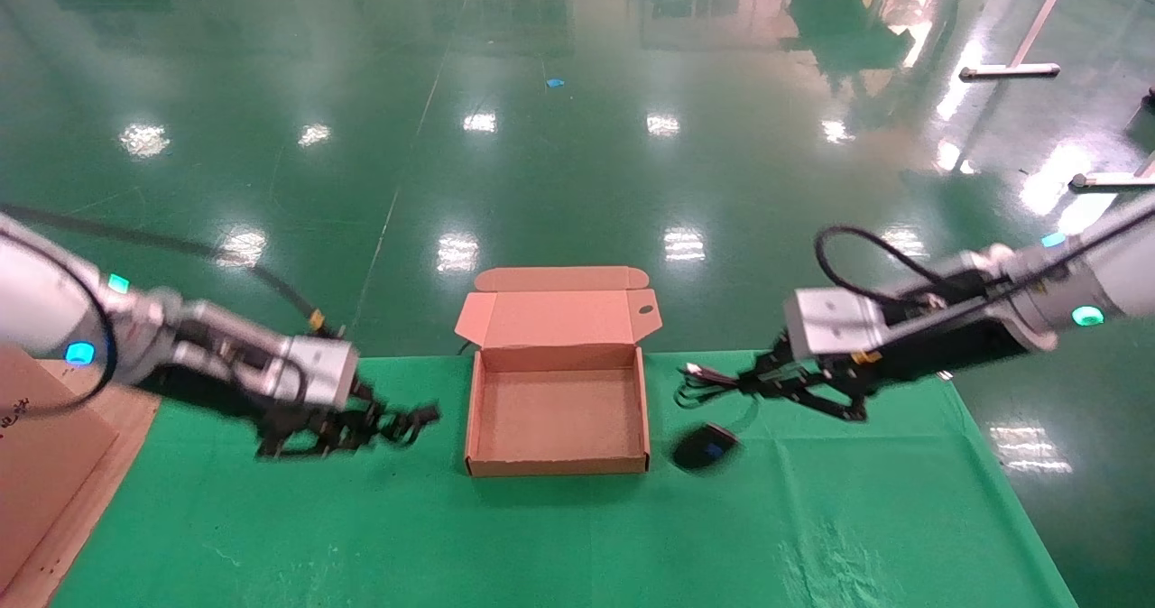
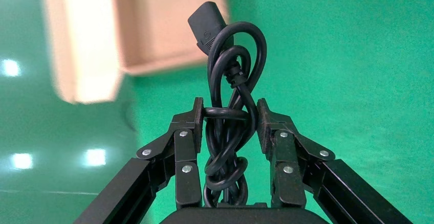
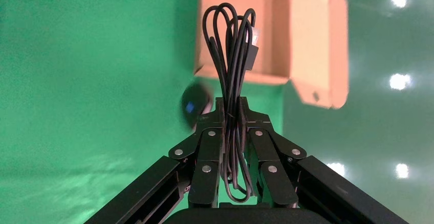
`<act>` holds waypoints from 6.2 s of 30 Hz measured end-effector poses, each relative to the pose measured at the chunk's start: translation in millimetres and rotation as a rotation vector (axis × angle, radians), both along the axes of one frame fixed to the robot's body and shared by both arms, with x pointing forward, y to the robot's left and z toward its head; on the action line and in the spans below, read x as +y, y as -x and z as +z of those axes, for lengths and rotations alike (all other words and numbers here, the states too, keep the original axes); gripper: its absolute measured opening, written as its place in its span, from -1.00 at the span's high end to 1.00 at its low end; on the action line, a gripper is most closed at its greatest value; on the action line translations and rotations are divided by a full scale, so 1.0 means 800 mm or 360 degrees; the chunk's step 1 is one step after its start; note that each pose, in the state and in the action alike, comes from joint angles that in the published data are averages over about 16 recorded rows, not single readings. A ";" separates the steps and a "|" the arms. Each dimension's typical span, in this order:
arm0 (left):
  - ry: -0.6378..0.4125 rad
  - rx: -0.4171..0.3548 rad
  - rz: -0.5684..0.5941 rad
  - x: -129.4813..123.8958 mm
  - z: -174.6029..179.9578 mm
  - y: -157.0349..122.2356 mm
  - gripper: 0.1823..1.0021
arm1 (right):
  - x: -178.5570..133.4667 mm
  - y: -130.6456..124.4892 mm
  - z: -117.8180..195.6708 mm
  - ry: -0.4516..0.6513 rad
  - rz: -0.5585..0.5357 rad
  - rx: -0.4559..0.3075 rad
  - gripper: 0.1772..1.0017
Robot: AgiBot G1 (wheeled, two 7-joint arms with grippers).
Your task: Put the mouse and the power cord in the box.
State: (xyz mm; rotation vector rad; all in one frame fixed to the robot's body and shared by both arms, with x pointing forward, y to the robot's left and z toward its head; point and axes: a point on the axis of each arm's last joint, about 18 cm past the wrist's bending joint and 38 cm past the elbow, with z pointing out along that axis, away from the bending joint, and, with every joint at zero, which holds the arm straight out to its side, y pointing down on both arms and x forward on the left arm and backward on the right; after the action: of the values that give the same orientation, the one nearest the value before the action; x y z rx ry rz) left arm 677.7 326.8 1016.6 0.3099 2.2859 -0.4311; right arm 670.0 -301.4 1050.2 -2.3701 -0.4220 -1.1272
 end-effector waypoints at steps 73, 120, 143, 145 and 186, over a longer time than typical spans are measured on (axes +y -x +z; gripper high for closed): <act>-0.0295 -0.1110 -0.0229 -0.243 -0.155 -0.121 0.35 | 0.023 0.017 0.023 -0.0033 0.0163 -0.0027 0.88; 0.0786 -0.0657 -0.0316 -0.009 -0.020 -0.017 -1.00 | 0.211 -0.079 -0.051 -0.0044 0.0137 -0.0401 0.88; 0.0845 -0.0631 -0.0316 -0.010 -0.024 -0.015 -1.00 | 0.209 -0.077 -0.068 -0.0106 0.0132 -0.0349 0.50; 0.0873 -0.0615 -0.0326 -0.012 -0.025 -0.012 -1.00 | 0.205 -0.074 -0.070 -0.0148 0.0136 -0.0327 0.40; 0.1575 0.0056 -0.0676 -0.032 -0.028 0.152 -1.00 | 0.052 0.113 -0.084 -0.1237 0.0431 0.0297 -0.99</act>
State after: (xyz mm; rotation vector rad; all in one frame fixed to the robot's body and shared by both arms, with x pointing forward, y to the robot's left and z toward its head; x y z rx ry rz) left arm 555.9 301.2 994.2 0.2631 1.7513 -1.6886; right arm 579.7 -260.0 982.7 -1.6524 -0.1786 -0.7471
